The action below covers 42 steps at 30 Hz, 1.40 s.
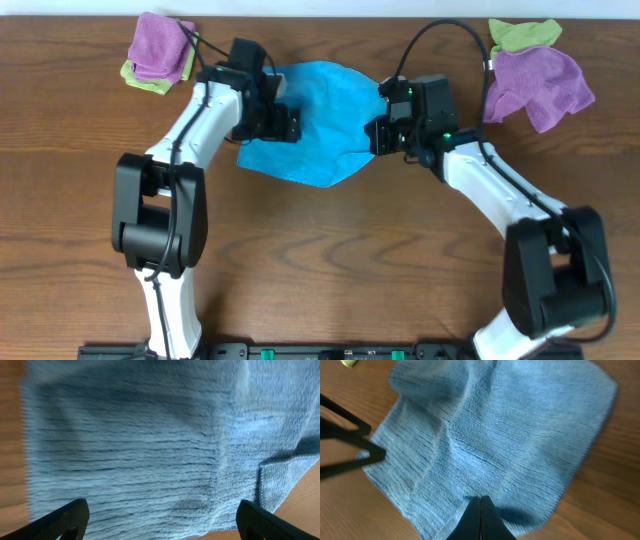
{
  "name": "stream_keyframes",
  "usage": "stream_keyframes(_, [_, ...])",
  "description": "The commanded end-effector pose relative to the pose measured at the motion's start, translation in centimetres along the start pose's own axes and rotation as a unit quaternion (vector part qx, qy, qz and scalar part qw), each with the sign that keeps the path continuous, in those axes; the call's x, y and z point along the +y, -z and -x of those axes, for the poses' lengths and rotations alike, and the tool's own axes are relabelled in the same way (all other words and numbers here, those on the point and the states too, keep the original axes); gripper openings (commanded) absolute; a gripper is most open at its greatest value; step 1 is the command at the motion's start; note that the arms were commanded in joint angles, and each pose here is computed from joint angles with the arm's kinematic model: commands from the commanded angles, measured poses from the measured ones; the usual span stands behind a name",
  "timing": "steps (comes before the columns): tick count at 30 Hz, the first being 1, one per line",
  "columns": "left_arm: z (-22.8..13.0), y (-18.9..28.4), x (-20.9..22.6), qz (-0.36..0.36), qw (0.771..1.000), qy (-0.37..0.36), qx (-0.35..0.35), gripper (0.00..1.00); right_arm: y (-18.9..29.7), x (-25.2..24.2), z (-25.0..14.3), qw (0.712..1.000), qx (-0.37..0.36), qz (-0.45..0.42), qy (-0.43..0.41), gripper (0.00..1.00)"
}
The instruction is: Fold the cloth
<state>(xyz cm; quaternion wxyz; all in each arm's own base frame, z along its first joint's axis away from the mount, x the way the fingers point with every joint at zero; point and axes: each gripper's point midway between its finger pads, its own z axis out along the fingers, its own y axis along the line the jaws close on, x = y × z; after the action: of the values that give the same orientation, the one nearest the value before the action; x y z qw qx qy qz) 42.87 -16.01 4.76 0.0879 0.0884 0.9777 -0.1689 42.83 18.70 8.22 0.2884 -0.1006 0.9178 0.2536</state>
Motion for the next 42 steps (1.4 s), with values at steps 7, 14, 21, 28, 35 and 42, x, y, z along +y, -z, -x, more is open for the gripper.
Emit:
stream_keyframes(7, [-2.6,-2.5,2.2,0.046,0.998,0.031,0.029,0.95,-3.6,1.8,-2.2,0.999,0.029,0.032,-0.001,0.01])
stream_keyframes(14, [-3.2,-2.8,3.3,0.072,0.996,0.032,0.035,0.95,-5.3,1.7,-4.3,0.998,0.057,0.02,0.0,0.01])
stream_keyframes(21, [-3.3,-2.7,3.9,0.09,0.995,0.032,0.036,0.95,-6.5,0.8,-6.5,0.996,0.089,0.0,-0.006,0.02])
stream_keyframes(28, [-3.4,-2.6,4.6,0.112,0.993,0.033,0.035,0.95,-5.5,0.0,-9.1,0.987,0.155,-0.022,-0.03,0.01])
stream_keyframes(35, [-4.5,-3.5,5.1,0.113,0.992,0.045,0.041,0.95,-2.7,-0.1,-7.4,0.977,0.198,-0.073,-0.023,0.01])
stream_keyframes(42, [-6.1,-4.6,5.1,0.109,0.99,0.071,0.053,0.95,-0.3,-0.7,-8.1,0.96,0.252,-0.118,-0.023,0.01])
